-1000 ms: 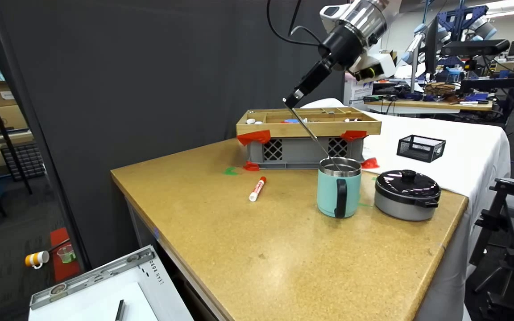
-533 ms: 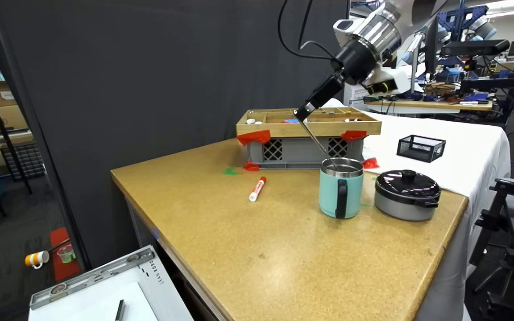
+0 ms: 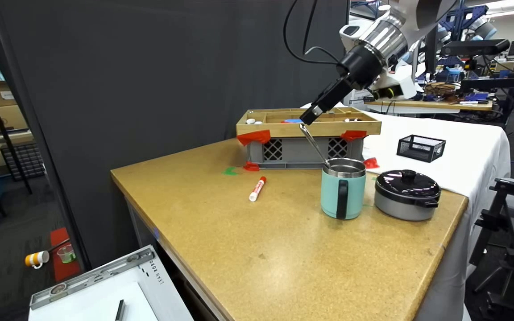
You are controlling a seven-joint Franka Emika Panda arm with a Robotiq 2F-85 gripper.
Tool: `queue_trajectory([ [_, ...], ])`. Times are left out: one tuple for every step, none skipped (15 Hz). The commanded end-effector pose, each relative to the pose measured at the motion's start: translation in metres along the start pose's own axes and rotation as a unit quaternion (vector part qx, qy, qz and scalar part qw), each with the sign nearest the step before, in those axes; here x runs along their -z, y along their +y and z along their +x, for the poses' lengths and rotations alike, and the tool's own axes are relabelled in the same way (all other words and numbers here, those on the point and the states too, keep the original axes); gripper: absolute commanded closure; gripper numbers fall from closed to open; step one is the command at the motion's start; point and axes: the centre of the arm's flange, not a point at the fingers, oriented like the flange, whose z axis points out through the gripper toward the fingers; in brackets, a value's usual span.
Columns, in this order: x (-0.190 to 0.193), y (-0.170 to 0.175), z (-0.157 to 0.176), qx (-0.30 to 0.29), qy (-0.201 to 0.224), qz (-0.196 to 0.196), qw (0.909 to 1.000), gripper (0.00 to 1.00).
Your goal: Put the butter knife in the mug
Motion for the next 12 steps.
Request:
queue_trajectory([
  [0.007, 0.000, 0.001, 0.007, 0.015, -0.002, 0.9999, 0.08],
  [0.008, 0.000, 0.004, 0.007, 0.012, -0.002, 0.9999, 0.02],
  [0.011, 0.000, 0.008, 0.007, 0.002, -0.004, 1.0000, 0.00],
  [0.014, 0.000, 0.012, 0.008, -0.006, -0.004, 0.9999, 0.00],
  [0.018, 0.000, 0.019, 0.011, -0.019, -0.009, 0.9997, 0.00],
  [0.022, 0.000, 0.026, 0.014, -0.029, -0.011, 0.9994, 0.00],
  [0.027, -0.001, 0.035, 0.018, -0.045, -0.020, 0.9986, 0.00],
  [0.032, -0.001, 0.045, 0.022, -0.062, -0.031, 0.9974, 0.00],
  [0.036, -0.002, 0.055, 0.027, -0.079, -0.044, 0.9955, 0.00],
  [0.040, -0.004, 0.065, 0.032, -0.094, -0.057, 0.9933, 0.00],
  [0.044, -0.007, 0.075, 0.039, -0.107, -0.071, 0.9910, 0.00],
  [0.045, -0.009, 0.082, 0.043, -0.119, -0.082, 0.9886, 0.00],
])
